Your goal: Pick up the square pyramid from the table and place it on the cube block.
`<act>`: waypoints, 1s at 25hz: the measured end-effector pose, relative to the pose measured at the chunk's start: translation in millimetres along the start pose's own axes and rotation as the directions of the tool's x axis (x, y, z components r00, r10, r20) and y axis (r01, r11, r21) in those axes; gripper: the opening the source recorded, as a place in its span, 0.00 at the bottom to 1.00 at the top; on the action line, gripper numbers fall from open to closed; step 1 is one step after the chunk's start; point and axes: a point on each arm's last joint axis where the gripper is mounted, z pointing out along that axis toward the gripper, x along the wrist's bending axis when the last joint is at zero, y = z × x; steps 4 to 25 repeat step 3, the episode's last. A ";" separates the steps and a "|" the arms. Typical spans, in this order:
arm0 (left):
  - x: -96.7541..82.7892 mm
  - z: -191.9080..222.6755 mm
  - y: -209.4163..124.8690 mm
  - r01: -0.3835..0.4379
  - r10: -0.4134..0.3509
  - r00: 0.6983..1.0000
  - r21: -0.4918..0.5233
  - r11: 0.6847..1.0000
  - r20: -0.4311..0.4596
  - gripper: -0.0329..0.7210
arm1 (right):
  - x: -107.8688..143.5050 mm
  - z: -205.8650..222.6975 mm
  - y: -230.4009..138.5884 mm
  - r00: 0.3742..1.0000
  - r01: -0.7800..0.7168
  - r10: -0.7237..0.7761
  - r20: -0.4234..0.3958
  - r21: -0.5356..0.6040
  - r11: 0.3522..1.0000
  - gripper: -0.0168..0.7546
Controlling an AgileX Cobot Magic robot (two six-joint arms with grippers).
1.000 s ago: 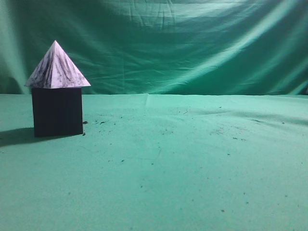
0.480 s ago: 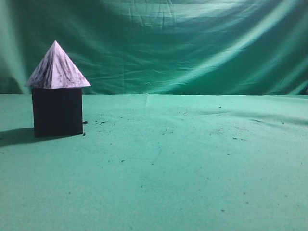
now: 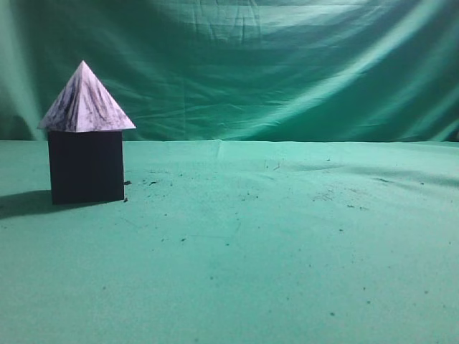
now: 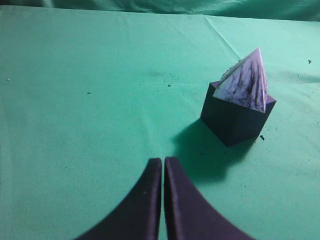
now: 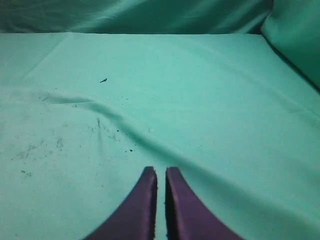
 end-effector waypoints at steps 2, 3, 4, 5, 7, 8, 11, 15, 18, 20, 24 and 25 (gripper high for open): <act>0.0 0.0 0.0 0.000 0.000 1.000 0.000 1.000 0.000 0.04 | 0.0 0.0 0.0 1.000 0.000 0.000 0.000 0.000 1.000 0.11; 0.0 0.0 0.0 0.000 0.000 1.000 0.000 1.000 0.000 0.04 | 0.0 0.0 0.0 1.000 0.000 0.000 0.000 0.000 1.000 0.11; 0.0 0.0 0.0 0.000 0.000 1.000 0.000 1.000 0.000 0.04 | 0.0 0.0 0.0 1.000 0.000 0.000 0.000 0.000 1.000 0.11; 0.0 0.0 0.0 0.000 0.000 1.000 0.000 1.000 0.000 0.04 | 0.0 0.0 0.0 1.000 0.000 0.000 0.000 0.000 1.000 0.11; 0.0 0.0 0.0 0.000 0.000 1.000 0.000 1.000 0.000 0.04 | 0.0 0.0 0.0 1.000 0.000 0.000 0.000 0.000 1.000 0.11; 0.0 0.0 0.0 0.000 0.000 1.000 0.000 1.000 0.000 0.04 | 0.0 0.0 0.0 1.000 0.000 0.000 0.000 0.000 1.000 0.11; 0.0 0.0 0.0 0.000 0.000 1.000 0.000 1.000 0.000 0.04 | 0.0 0.0 0.0 1.000 0.000 0.000 0.000 0.000 1.000 0.11; 0.0 0.0 0.0 0.000 0.000 1.000 0.000 1.000 0.000 0.04 | 0.0 0.0 0.0 1.000 0.000 0.000 0.000 0.000 1.000 0.11; 0.0 0.0 0.0 0.000 0.000 1.000 0.000 1.000 0.000 0.04 | 0.0 0.0 0.0 1.000 0.000 0.000 0.000 0.000 1.000 0.11; 0.0 0.0 0.0 0.000 0.000 1.000 0.000 1.000 0.000 0.04 | 0.0 0.0 0.0 1.000 0.000 0.000 0.000 0.000 1.000 0.11; 0.0 0.0 0.0 0.000 0.000 1.000 0.000 1.000 0.000 0.04 | 0.0 0.0 0.0 1.000 0.000 0.000 0.000 0.000 1.000 0.11; 0.0 0.0 0.0 0.000 0.000 1.000 0.000 1.000 0.000 0.04 | 0.0 0.0 0.0 1.000 0.000 0.000 0.000 0.000 1.000 0.11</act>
